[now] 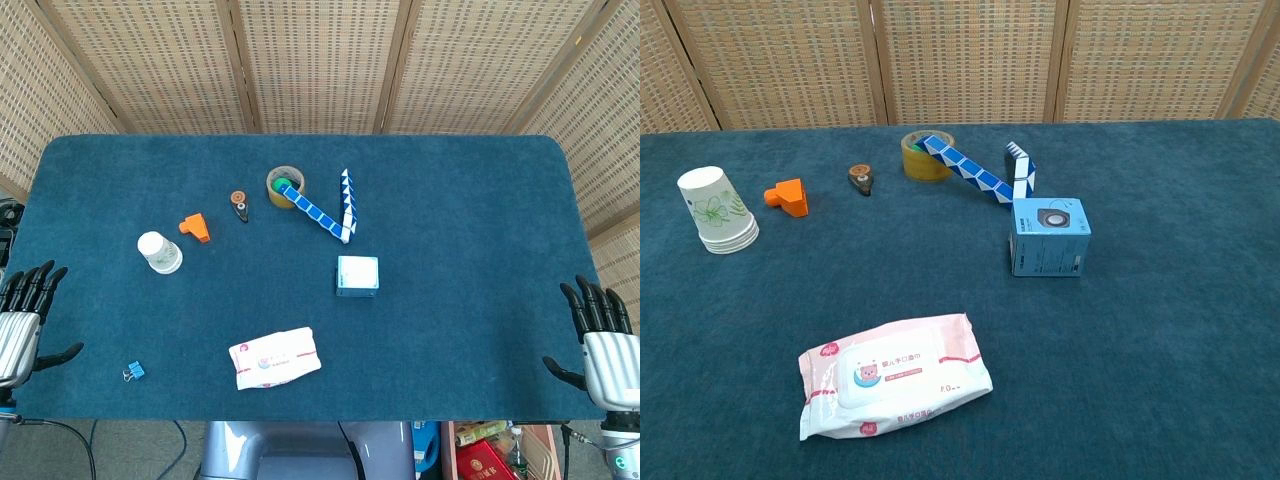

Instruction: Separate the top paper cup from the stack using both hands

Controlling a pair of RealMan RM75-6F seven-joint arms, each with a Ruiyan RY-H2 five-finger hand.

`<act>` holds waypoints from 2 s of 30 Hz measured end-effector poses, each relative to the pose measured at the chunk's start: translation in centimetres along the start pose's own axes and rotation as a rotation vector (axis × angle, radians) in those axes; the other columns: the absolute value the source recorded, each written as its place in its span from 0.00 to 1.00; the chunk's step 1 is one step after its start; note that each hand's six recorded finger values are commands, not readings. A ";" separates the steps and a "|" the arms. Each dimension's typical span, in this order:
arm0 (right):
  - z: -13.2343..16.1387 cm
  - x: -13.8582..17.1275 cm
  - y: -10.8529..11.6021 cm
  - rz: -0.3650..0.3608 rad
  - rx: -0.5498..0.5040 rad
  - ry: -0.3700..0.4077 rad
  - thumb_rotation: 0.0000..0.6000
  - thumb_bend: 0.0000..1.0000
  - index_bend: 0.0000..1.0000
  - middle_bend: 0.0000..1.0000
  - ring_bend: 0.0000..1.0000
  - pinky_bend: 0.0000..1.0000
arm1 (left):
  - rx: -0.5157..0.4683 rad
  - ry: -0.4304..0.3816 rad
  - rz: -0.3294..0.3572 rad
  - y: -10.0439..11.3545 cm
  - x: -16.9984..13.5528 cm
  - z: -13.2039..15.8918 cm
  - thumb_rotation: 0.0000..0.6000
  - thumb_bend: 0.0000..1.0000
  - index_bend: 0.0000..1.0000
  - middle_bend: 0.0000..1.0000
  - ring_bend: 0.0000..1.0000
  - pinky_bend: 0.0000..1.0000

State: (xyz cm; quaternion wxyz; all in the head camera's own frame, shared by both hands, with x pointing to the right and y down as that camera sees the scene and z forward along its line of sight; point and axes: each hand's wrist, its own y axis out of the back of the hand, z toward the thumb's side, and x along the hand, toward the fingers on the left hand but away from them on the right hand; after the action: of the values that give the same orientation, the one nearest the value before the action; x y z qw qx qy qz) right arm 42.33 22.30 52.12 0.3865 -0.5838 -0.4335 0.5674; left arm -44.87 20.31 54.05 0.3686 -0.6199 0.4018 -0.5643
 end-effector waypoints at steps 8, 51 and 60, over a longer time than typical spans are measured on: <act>0.0 -0.1 -0.2 0.008 0.007 -0.003 1.00 0.00 0.00 0.00 0.00 0.00 | 0.000 0.004 -0.009 -0.2 0.2 -0.2 1.00 0.11 0.00 0.00 0.00 0.00; -4.6 -2.8 -2.6 0.087 0.060 -0.173 1.00 0.00 0.00 0.00 0.00 0.00 | 0.281 -0.245 -0.195 -9.0 22.4 4.0 1.00 0.11 0.34 0.37 0.39 0.41; -4.8 -2.8 -2.6 0.087 0.054 -0.180 1.00 0.00 0.00 0.00 0.00 0.00 | 0.234 -0.229 -0.166 -9.3 22.8 3.9 1.00 0.11 0.46 0.49 0.49 0.50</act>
State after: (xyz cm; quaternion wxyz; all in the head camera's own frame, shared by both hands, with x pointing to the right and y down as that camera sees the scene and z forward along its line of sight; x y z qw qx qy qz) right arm 46.98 20.70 55.77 0.3367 -0.5383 -0.4249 0.6453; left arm -39.33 3.22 71.35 0.4339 -0.6639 0.2363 -0.5614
